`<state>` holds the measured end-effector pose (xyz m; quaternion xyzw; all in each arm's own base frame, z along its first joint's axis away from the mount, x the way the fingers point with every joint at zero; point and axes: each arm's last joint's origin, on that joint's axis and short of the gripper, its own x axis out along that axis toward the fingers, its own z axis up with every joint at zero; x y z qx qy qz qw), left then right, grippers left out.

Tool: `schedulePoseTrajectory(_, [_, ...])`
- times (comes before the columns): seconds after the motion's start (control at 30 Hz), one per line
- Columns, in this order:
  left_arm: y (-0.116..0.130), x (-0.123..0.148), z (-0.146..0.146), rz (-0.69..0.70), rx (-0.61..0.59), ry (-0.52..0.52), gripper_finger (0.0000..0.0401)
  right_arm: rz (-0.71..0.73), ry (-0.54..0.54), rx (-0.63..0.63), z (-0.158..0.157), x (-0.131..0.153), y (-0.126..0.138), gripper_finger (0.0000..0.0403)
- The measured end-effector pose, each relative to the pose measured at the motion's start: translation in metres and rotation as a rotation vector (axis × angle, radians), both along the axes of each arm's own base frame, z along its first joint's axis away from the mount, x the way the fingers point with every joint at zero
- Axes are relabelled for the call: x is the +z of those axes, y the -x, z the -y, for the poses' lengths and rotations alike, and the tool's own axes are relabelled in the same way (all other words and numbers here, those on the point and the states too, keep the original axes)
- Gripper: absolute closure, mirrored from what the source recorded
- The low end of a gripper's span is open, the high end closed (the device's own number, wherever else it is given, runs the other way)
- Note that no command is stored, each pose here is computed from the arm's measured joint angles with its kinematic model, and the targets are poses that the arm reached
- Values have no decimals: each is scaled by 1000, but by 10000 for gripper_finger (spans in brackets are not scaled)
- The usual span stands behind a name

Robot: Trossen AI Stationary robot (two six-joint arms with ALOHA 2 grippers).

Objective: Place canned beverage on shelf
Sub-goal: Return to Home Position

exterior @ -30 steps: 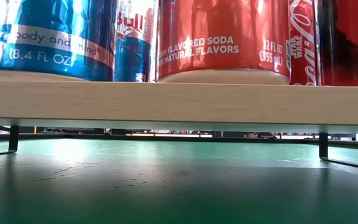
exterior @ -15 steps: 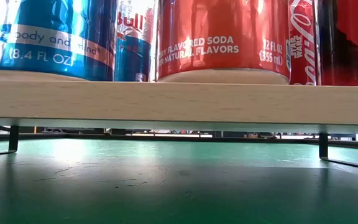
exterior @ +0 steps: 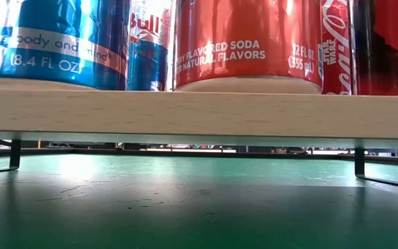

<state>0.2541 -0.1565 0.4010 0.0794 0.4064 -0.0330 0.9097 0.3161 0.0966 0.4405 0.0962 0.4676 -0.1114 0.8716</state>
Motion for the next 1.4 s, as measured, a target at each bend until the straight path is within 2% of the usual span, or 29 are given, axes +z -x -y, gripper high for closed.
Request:
schedulePoseTrajectory(0.13, [14,18,-11,71,-6,-37,25,3,-8,40,-18,0,6,30])
schedulePoseTrajectory(0.3, [44,43,-28,181,-1,-47,26,65,22,77,-55,2,20,31])
schedulePoseTrajectory(0.4, [67,53,-42,246,10,-69,34,115,35,36,-74,3,31,34])
schedulePoseTrajectory(0.5, [91,54,-58,288,23,-75,48,177,24,-68,-85,4,39,42])
schedulePoseTrajectory(0.63, [117,40,-77,375,43,-44,71,254,18,-194,-95,1,39,57])
schedulePoseTrajectory(0.77, [137,14,-91,503,5,-11,96,251,27,-235,-105,-12,27,77])
schedulePoseTrajectory(0.9, [146,-16,-99,676,-56,99,122,233,-22,-299,-103,-22,12,92])
schedulePoseTrajectory(0.97, [146,-32,-101,762,-85,159,136,238,-12,-309,-98,-25,3,98])
schedulePoseTrajectory(1.07, [145,-54,-105,842,-78,227,159,213,13,-271,-90,-29,-8,110])
schedulePoseTrajectory(1.2, [140,-76,-114,852,28,252,195,143,21,-198,-65,-26,-18,130])
schedulePoseTrajectory(1.4, [135,-79,-132,861,165,225,252,-1,78,-21,-22,-23,-23,178])
